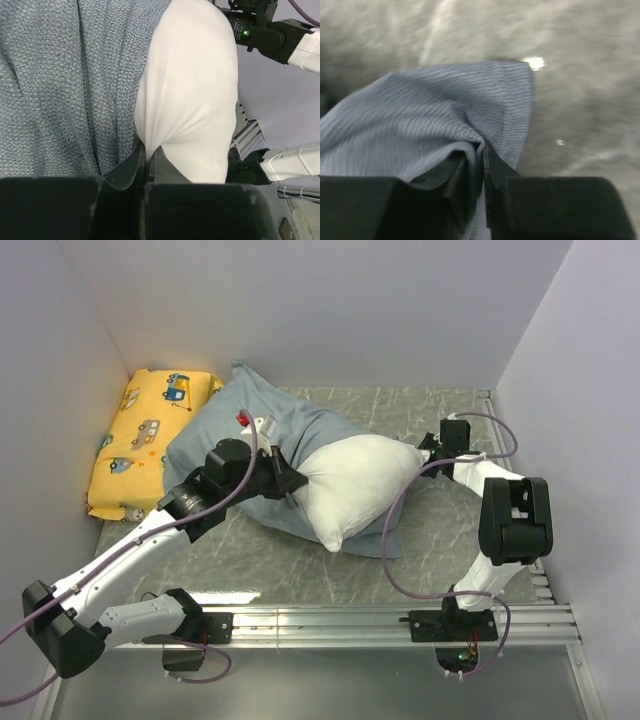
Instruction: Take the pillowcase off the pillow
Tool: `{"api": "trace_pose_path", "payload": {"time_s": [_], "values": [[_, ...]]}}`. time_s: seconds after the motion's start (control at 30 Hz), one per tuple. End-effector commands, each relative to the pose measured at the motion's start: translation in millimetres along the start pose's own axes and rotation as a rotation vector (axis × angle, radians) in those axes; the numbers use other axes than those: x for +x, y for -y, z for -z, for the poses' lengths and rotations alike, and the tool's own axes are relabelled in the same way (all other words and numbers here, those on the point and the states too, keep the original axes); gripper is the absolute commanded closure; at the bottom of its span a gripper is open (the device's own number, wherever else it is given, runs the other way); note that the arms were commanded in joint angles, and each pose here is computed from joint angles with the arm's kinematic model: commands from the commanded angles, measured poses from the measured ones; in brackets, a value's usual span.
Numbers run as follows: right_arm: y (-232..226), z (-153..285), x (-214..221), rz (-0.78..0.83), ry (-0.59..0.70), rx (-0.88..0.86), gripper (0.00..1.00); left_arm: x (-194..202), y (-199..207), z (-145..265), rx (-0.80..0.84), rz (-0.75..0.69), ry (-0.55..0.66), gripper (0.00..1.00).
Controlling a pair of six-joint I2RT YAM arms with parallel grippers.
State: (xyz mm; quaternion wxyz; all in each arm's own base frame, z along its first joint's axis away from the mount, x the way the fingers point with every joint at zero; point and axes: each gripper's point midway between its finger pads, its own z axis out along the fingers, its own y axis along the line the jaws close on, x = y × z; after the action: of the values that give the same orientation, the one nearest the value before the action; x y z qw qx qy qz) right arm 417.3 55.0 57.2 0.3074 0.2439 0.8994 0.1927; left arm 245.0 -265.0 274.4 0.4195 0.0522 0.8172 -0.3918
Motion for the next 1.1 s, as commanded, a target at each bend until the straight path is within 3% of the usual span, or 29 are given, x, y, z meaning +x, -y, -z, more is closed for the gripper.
{"api": "trace_pose_path", "payload": {"time_s": [0.0, 0.17, 0.3, 0.57, 1.07], "values": [[-54.3, 16.8, -11.1, 0.033, 0.042, -0.276, 0.74, -48.0, 32.8, -3.9, 0.09, 0.016, 0.145, 1.0], [-72.7, 39.1, 0.2, 0.017, 0.019, -0.4, 0.46, -67.7, 48.2, -43.3, 0.149, 0.033, 0.18, 1.0], [-61.6, 59.6, -15.5, 0.0, 0.087, -0.298, 0.31, -104.8, 72.9, -61.2, 0.197, 0.03, 0.243, 1.0], [-17.7, 116.8, -82.7, -0.118, 0.355, -0.131, 0.21, -115.3, 77.8, -97.0, 0.209, 0.073, 0.233, 1.0], [-22.1, 182.0, -124.2, -0.124, 0.543, -0.068, 0.19, -95.3, 34.3, -92.5, 0.075, 0.206, 0.3, 0.99]]}}
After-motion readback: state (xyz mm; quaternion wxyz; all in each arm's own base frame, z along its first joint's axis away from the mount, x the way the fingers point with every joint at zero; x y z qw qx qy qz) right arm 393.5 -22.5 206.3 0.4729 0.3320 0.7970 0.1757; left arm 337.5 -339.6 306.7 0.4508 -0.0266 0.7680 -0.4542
